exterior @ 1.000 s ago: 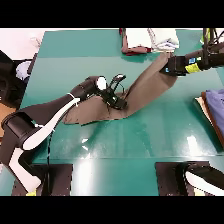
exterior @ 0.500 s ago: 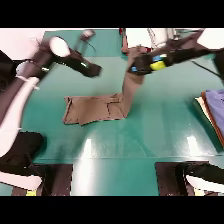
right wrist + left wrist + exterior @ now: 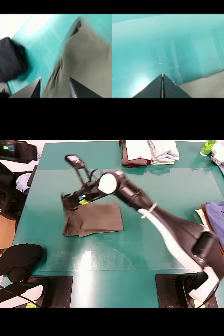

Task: Fold the shirts.

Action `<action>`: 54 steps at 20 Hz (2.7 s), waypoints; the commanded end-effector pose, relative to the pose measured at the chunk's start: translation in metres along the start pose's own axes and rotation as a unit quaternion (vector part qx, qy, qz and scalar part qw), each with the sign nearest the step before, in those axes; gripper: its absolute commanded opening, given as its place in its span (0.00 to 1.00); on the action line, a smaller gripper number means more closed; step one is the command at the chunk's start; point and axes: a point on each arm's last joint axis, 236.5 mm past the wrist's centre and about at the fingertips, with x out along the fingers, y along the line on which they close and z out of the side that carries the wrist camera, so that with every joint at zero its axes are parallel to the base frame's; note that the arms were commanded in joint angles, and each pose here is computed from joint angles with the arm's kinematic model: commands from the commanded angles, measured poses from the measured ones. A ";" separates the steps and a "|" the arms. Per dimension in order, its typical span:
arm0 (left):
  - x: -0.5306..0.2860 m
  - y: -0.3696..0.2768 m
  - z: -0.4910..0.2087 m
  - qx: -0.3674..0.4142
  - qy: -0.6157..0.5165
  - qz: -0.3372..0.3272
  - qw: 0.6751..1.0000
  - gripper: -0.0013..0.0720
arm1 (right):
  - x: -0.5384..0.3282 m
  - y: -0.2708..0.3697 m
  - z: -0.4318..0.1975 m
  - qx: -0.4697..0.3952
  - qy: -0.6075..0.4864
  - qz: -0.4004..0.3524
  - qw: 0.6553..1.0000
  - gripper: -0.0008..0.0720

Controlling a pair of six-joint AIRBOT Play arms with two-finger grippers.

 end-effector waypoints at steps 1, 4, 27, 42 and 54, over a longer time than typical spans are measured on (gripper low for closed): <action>-0.020 0.013 -0.003 0.000 0.001 0.020 1.000 0.06 | 0.029 -0.006 -0.005 -0.014 0.004 -0.007 1.000 0.56; -0.019 0.012 -0.011 0.010 0.017 0.017 1.000 0.06 | -0.018 -0.061 -0.016 0.006 0.027 -0.065 0.998 0.54; -0.021 -0.030 -0.017 -0.001 0.029 -0.071 0.997 0.06 | -0.027 -0.219 -0.165 0.293 0.183 -0.196 0.918 0.80; -0.020 -0.138 -0.036 0.088 0.056 -0.172 0.979 0.06 | -0.292 -0.321 -0.074 0.239 0.014 -0.384 0.892 0.03; -0.017 -0.167 -0.023 0.071 0.026 -0.197 0.978 0.06 | -0.597 -0.429 -0.208 0.421 -0.119 -0.537 0.721 0.03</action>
